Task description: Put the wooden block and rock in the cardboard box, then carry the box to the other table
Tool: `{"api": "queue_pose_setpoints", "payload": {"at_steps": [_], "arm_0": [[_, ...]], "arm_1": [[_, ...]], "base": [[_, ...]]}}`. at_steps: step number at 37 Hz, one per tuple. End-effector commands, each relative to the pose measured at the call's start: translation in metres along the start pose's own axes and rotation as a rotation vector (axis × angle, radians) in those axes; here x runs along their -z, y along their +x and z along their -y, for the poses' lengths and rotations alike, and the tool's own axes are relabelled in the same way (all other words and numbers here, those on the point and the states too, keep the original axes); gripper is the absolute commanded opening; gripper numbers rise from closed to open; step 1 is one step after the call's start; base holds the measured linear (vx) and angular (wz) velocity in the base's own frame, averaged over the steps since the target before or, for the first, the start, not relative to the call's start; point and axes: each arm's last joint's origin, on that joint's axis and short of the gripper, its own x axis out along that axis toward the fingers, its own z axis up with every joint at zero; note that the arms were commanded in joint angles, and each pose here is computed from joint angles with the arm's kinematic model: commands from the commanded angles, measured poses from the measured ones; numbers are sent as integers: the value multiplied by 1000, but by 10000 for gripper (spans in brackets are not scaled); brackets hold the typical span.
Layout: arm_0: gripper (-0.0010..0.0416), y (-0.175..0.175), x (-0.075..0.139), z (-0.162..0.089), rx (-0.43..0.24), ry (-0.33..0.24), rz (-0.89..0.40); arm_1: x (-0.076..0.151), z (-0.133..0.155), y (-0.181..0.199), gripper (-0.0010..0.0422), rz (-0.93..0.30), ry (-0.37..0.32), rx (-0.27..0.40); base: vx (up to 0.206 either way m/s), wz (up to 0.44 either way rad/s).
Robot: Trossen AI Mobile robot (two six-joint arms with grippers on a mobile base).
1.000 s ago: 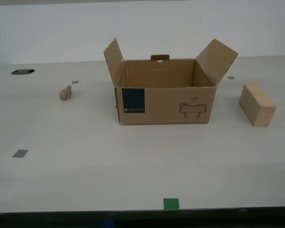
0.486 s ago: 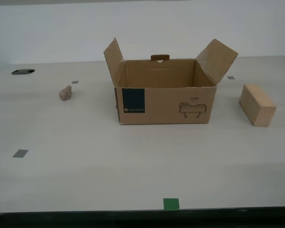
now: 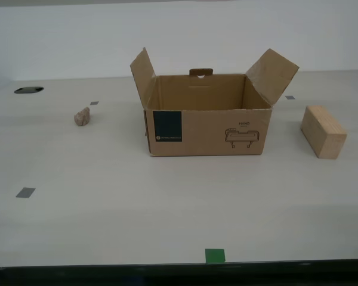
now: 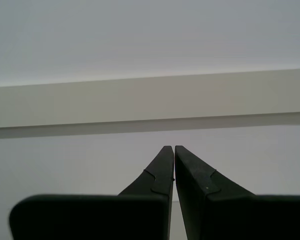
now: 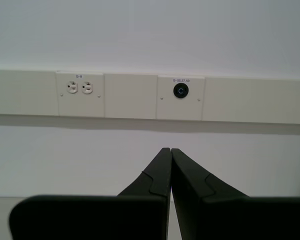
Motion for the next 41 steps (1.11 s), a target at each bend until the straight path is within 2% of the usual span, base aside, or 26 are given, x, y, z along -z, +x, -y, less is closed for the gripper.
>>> {"api": "queue_pose_setpoints", "payload": {"at_steps": [1, 15, 25, 31, 41], "arm_0": [[0, 0, 0, 0, 5, 0, 3], [0, 0, 0, 0, 4, 0, 4], [0, 0, 0, 0, 4, 0, 4], [0, 0, 2, 0, 3, 0, -21], [0, 3, -10, 1, 1, 0, -91]], "arm_1": [[-1, 0, 0, 0, 7, 3, -3], [-1, 0, 0, 0, 6, 1, -2], [-1, 0, 0, 0, 6, -40, -2], [-1, 1, 0, 0, 5, -97, 19], [-1, 1, 1, 0, -41, -99, 20]], "base": [[0, 0], [0, 0], [0, 0], [0, 0], [0, 0]]}}
